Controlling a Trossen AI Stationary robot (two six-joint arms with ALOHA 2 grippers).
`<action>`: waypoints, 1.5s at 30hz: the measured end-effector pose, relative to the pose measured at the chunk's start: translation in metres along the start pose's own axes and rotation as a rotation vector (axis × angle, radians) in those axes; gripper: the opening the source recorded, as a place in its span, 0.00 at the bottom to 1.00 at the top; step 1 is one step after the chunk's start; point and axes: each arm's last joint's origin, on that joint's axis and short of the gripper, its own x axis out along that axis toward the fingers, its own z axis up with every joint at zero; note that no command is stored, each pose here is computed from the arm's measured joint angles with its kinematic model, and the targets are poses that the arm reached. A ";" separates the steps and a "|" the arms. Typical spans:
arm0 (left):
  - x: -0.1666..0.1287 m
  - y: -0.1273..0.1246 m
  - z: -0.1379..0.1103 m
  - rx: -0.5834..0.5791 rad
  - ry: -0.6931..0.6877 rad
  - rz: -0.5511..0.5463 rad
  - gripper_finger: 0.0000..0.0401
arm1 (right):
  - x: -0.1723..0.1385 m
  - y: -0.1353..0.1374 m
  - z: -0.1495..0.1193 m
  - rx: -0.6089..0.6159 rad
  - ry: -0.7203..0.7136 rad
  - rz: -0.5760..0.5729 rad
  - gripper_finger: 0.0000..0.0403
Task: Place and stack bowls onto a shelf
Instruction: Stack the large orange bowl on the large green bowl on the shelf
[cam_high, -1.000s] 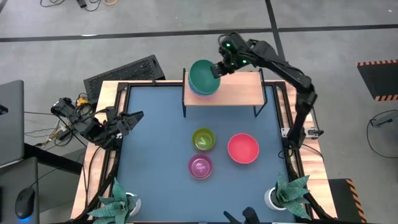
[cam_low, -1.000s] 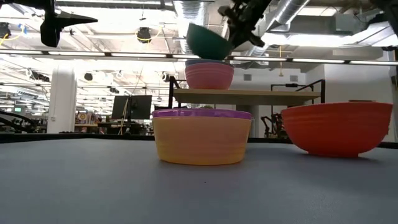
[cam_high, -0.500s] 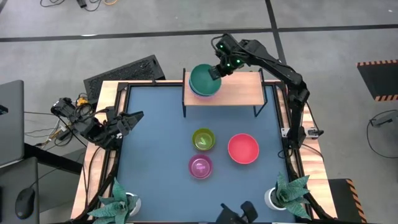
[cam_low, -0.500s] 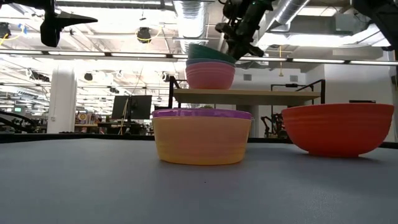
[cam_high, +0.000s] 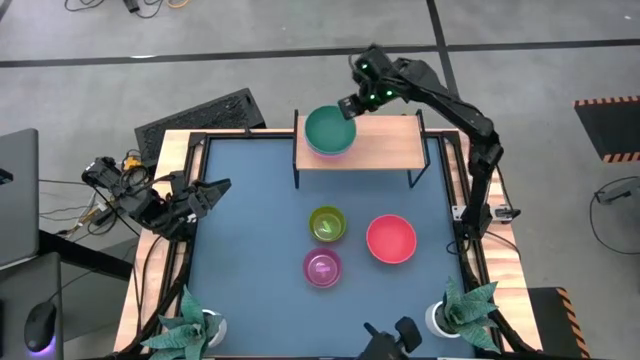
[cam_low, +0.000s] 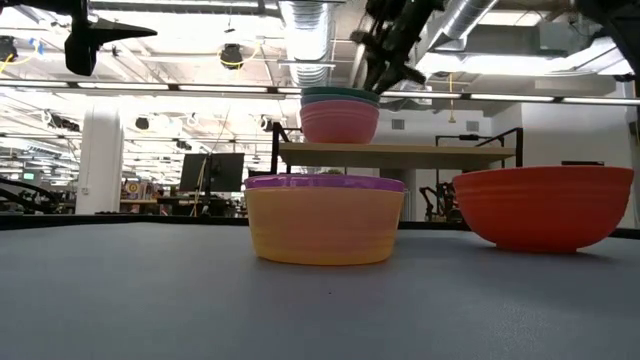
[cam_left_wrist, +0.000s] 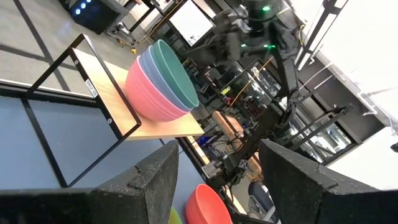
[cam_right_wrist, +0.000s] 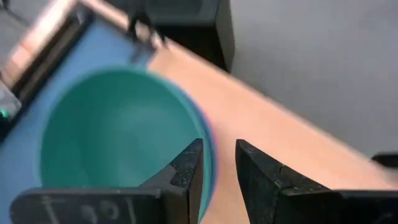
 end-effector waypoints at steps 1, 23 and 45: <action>0.000 0.000 0.000 0.001 0.000 0.001 0.52 | -0.007 0.001 0.002 -0.012 -0.042 -0.011 0.30; 0.000 0.002 -0.001 0.019 -0.012 0.032 0.52 | -0.087 0.029 -0.147 -0.186 0.326 -0.220 0.30; 0.000 0.002 -0.001 0.017 -0.014 0.034 0.52 | -0.001 0.008 -0.303 -0.069 0.591 -0.220 0.54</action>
